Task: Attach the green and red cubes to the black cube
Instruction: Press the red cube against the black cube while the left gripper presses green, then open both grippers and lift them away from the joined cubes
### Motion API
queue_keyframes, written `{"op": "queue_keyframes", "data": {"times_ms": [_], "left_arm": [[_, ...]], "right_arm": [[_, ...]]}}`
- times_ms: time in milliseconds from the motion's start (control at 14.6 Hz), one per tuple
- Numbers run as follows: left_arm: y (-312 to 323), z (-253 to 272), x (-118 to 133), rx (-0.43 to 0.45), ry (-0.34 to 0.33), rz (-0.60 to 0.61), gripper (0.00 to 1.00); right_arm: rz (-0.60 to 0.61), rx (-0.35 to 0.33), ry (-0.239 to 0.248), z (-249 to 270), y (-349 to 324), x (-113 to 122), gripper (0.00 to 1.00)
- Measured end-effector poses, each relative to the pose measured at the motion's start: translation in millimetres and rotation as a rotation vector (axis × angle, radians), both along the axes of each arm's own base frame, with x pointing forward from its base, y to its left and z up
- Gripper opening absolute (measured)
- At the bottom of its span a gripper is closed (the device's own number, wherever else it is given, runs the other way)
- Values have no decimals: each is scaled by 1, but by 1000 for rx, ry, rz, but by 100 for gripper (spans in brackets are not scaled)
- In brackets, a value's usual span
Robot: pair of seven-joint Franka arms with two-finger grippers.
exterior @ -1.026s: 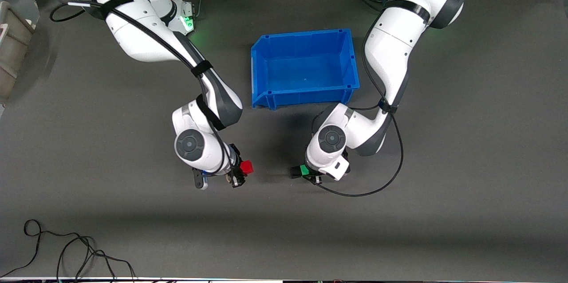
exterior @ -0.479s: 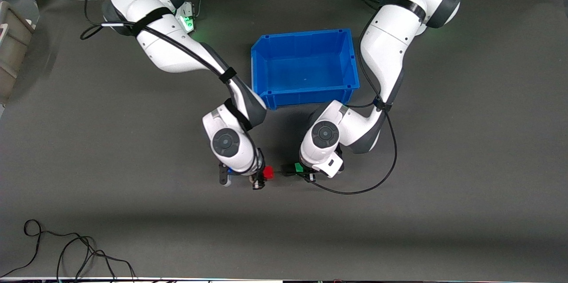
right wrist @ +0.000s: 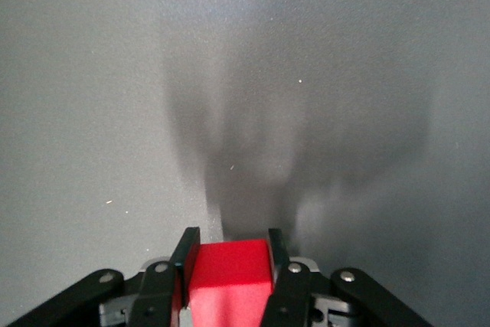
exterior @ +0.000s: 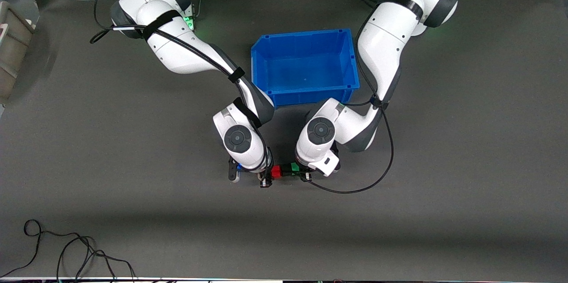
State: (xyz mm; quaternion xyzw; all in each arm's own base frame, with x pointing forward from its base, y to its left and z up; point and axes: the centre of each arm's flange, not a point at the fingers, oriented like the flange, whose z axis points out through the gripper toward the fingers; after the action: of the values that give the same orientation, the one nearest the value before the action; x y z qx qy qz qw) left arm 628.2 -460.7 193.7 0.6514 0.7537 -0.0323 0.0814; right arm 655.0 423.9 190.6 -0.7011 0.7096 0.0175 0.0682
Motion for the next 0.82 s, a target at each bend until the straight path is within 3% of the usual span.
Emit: {"op": "queue_keyframes", "data": {"times_ms": [342,479,821], "left_arm": [[-1,1,0,-1,-4,-1,40],[-4,3,-1,13,-26,-27,43],[-11,15,1,29,-74,-59,97]], "right_arm": [[-2,-2,0,0,-1,0,41],[-2,0,-1,0,0,0,55],[-4,3,-9,13,2,5,100]]}}
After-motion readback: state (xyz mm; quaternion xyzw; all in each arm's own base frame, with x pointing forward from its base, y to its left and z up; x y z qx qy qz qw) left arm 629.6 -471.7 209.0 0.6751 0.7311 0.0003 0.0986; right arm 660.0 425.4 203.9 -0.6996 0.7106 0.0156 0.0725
